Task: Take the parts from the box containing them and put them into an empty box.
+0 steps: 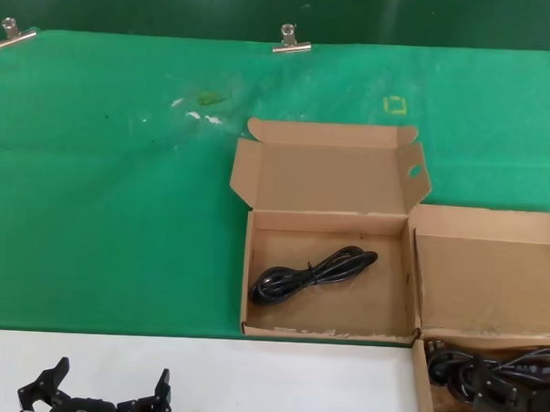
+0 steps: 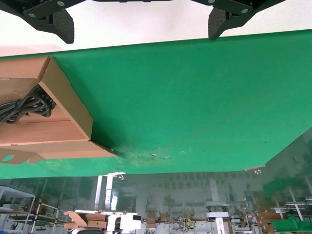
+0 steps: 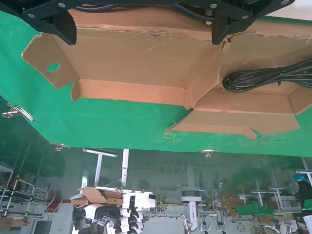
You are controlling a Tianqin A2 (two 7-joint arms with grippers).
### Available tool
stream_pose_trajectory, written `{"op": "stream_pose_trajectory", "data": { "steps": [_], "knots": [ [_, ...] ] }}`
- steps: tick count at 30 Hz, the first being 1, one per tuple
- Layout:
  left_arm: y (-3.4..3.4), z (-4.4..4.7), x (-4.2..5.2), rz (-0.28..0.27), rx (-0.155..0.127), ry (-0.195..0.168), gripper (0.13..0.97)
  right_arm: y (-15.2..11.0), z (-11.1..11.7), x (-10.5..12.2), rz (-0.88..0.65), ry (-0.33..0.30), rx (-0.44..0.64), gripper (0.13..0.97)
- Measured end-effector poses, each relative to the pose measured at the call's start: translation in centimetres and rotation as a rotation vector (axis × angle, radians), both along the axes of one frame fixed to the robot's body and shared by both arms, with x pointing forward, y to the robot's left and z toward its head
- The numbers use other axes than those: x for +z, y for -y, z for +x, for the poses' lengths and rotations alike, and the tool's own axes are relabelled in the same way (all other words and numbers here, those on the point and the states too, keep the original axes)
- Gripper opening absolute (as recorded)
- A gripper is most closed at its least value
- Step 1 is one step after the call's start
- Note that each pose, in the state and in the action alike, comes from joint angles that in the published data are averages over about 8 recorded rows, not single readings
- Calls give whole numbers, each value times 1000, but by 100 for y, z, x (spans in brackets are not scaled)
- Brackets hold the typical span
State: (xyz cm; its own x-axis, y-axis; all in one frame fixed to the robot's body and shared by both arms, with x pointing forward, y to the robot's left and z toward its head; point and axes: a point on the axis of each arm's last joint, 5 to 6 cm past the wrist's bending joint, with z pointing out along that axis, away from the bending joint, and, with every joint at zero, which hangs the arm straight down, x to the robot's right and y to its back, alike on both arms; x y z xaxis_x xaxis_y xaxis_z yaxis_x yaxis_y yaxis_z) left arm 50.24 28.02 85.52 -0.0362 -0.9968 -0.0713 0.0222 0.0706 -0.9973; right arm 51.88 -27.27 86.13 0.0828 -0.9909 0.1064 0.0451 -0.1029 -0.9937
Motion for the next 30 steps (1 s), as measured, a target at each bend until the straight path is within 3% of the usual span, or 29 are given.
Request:
{"op": "stream_pose_trajectory", "data": {
  "steps": [30],
  "knots": [
    [0,0,0,0,0,0,966,0,0,0,0,0,0,966]
  ]
}}
